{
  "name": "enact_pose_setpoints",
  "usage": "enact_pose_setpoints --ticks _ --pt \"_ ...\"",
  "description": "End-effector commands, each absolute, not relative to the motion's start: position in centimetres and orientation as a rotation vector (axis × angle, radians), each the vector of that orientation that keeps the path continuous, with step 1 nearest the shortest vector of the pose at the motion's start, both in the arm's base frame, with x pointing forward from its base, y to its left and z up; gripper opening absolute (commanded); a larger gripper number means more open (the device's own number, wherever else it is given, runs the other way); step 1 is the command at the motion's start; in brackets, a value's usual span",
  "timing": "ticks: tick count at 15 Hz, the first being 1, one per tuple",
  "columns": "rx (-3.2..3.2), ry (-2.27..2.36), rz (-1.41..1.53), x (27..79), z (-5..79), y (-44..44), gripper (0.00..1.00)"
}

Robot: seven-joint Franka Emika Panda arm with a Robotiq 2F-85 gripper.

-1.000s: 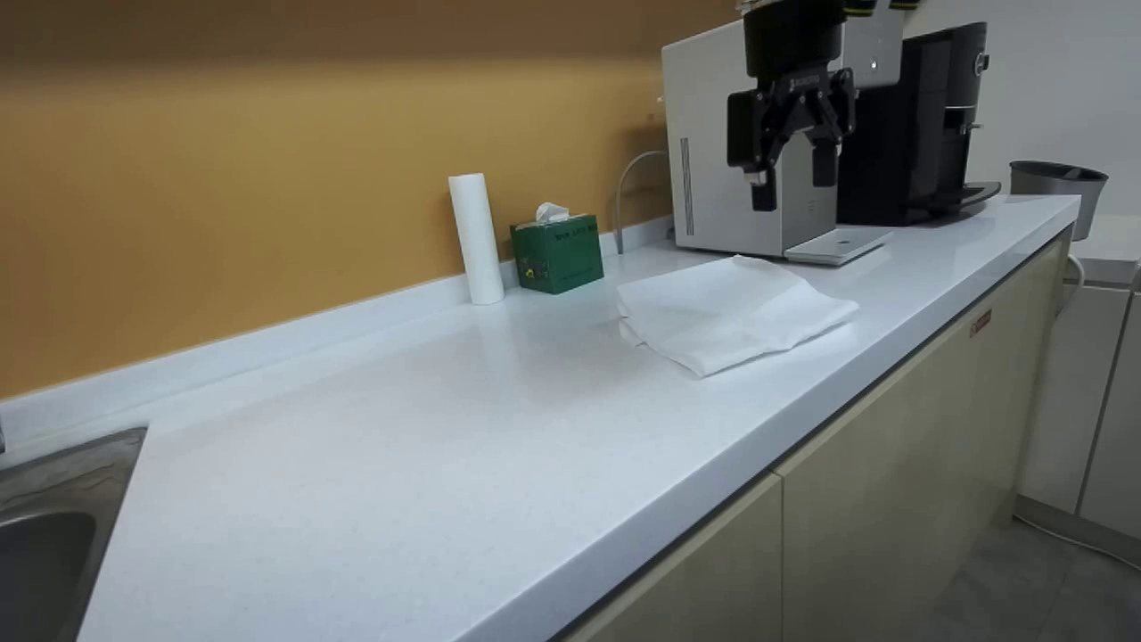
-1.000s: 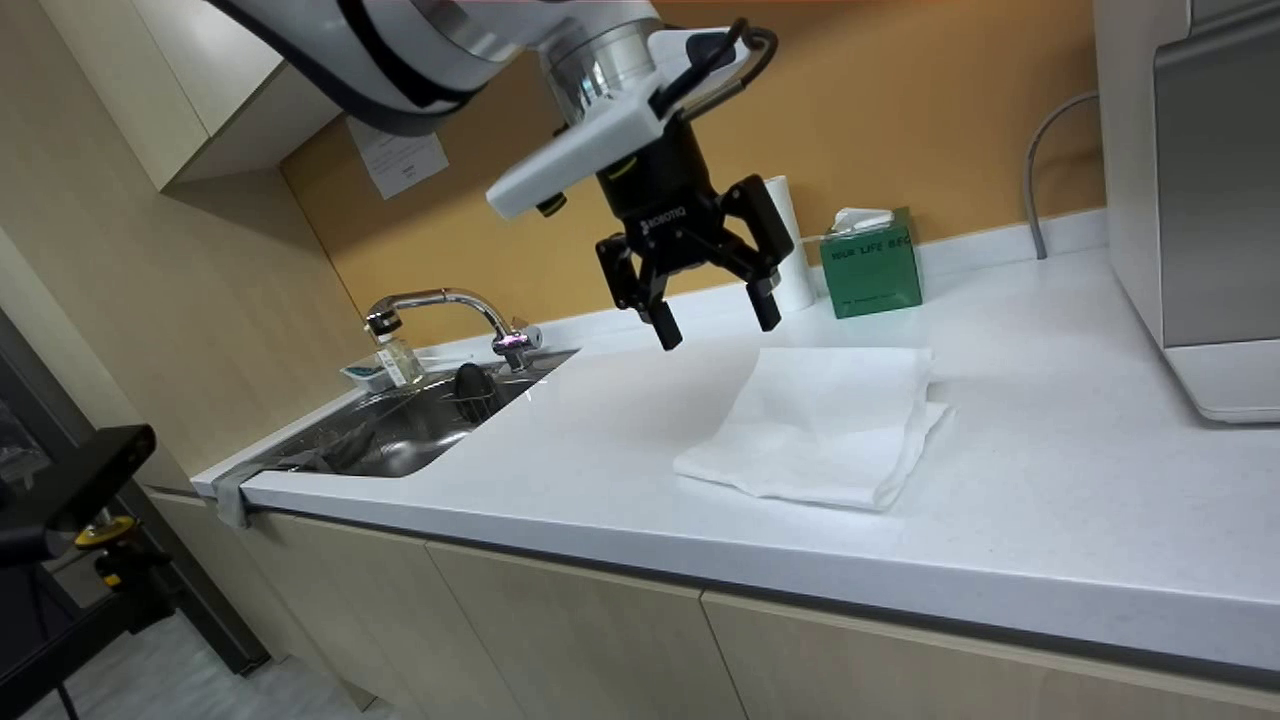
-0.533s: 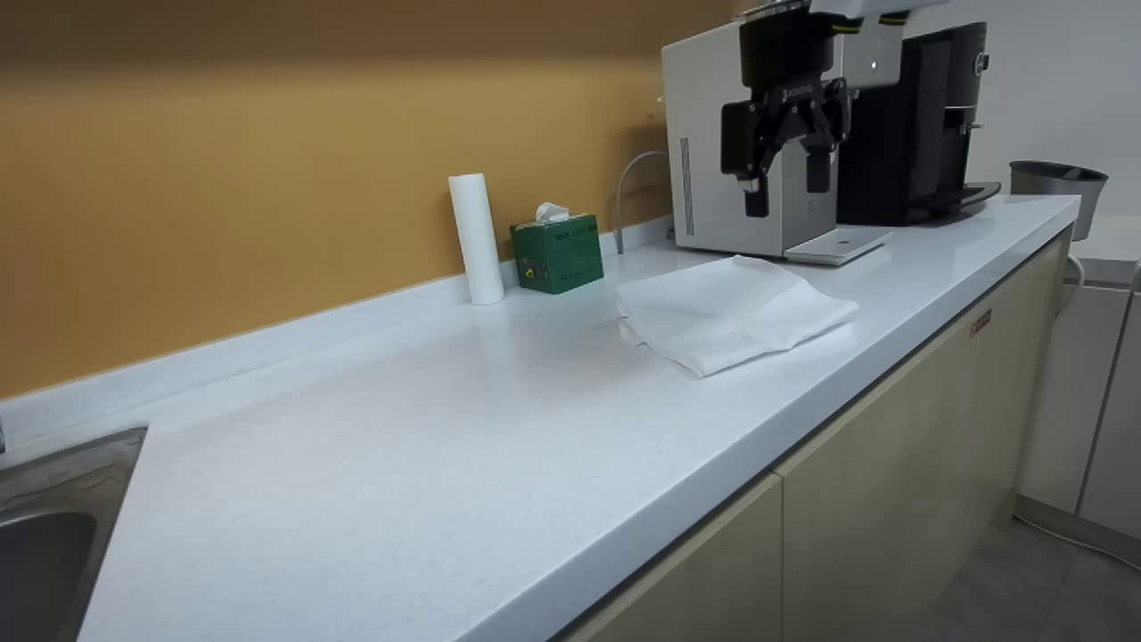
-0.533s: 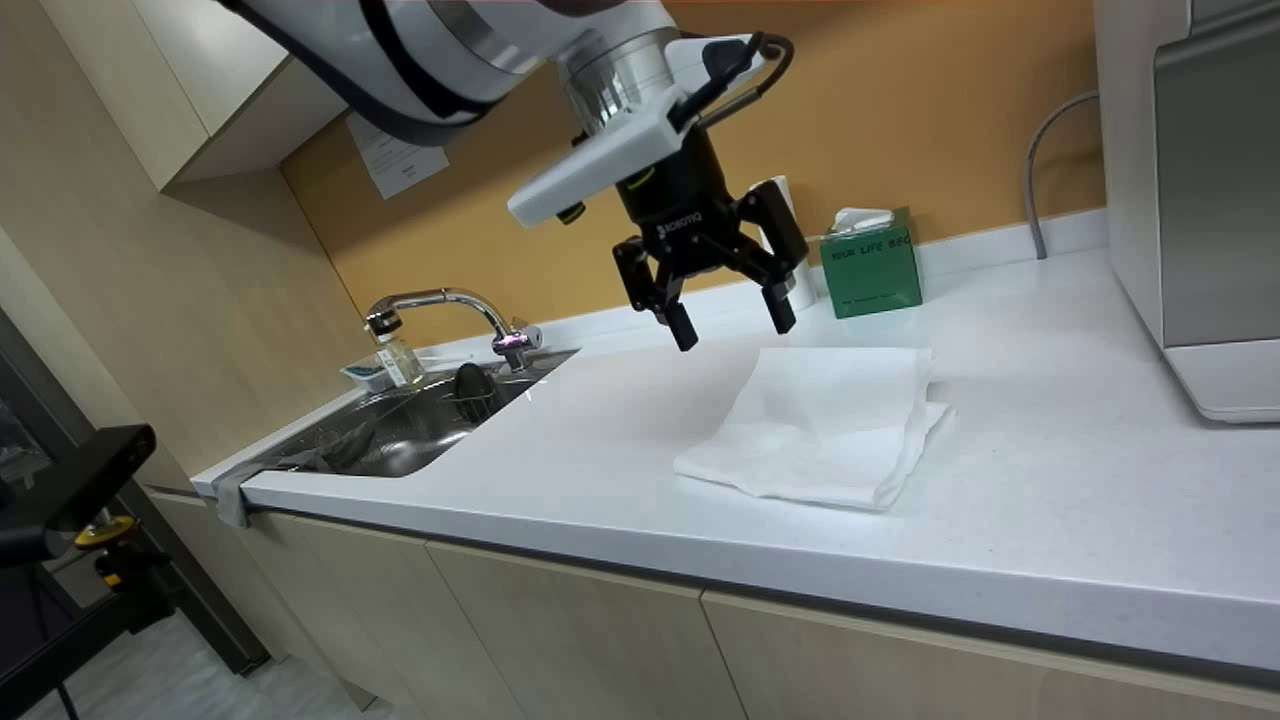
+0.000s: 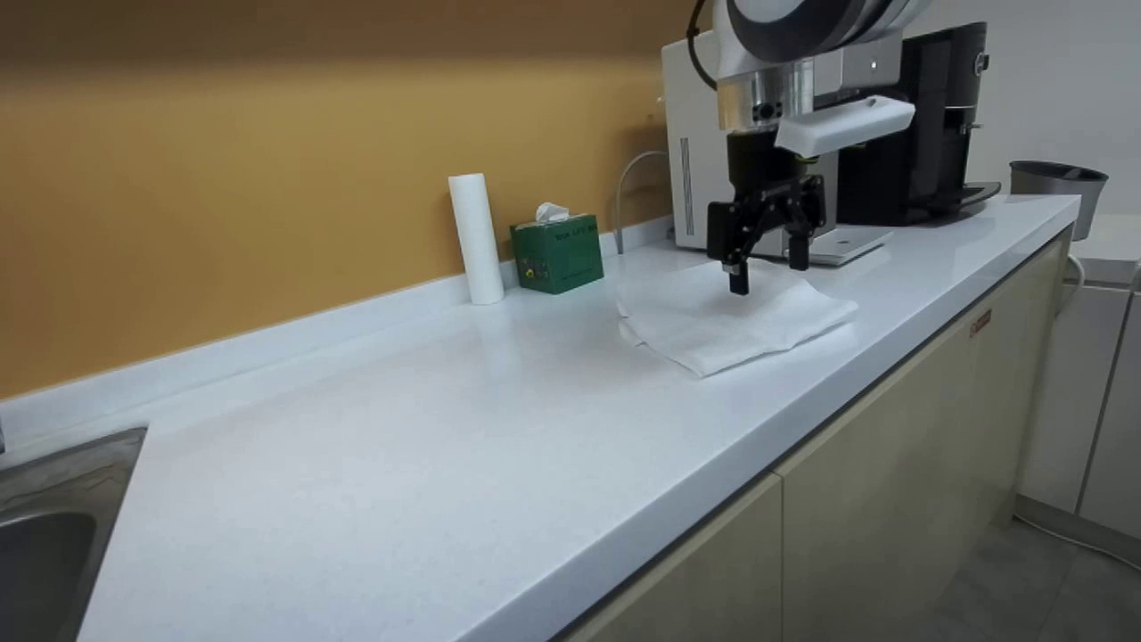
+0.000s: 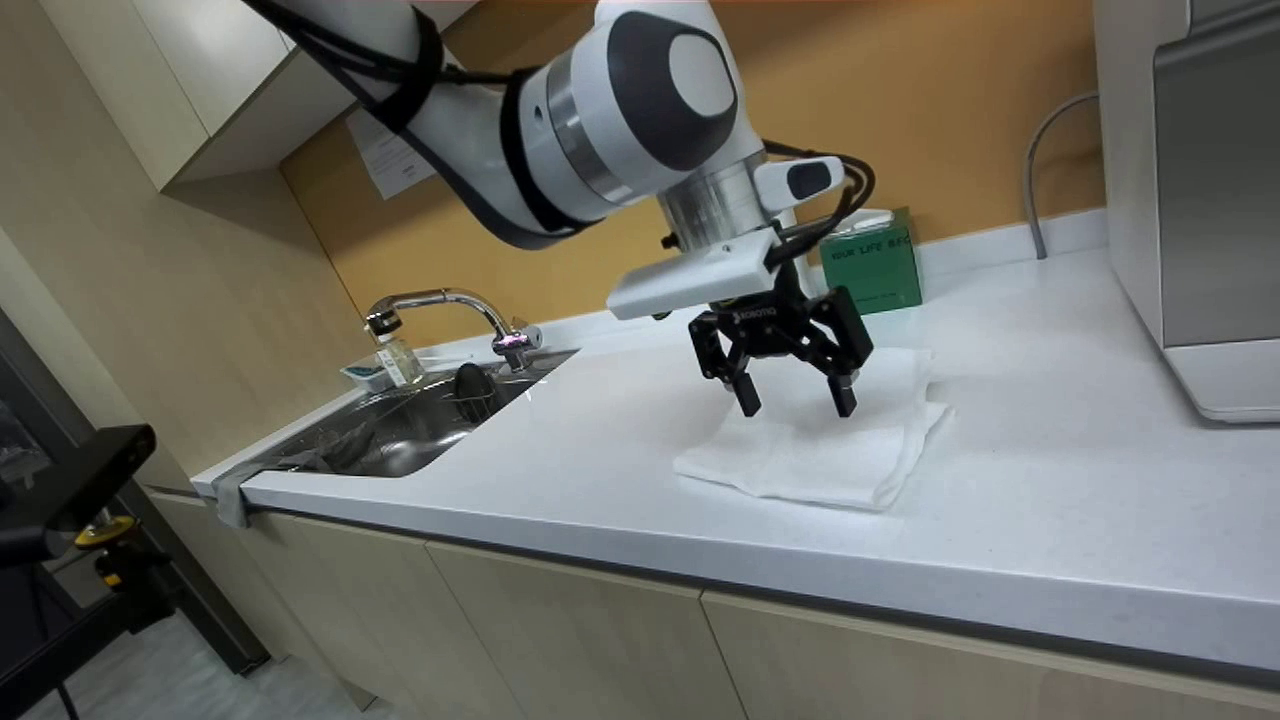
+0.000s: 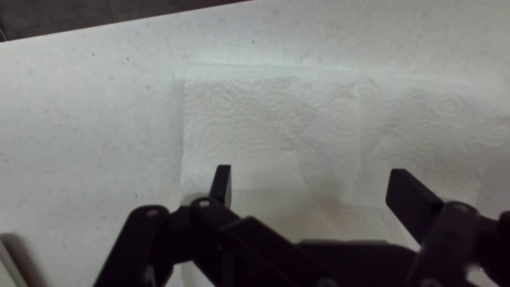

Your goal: Wipe the kitchen counter with the white kitchen paper

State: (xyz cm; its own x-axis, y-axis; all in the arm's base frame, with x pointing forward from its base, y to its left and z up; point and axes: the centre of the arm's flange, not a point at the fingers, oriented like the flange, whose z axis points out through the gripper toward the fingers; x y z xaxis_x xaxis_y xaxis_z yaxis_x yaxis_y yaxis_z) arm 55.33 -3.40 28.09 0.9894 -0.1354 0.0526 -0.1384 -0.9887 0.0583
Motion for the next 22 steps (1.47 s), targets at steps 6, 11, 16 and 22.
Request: enact_pose_setpoints --ticks 6,11,16,22 --pt "3.09 -0.258 0.115 60.1 24.5 -2.3 0.53" --pt "3.111 -0.277 0.074 60.7 23.2 -2.2 0.19" --pt "3.089 -0.339 0.094 60.9 23.7 -3.5 0.0" --pt "2.994 -0.559 0.081 59.3 23.7 -10.4 0.01"
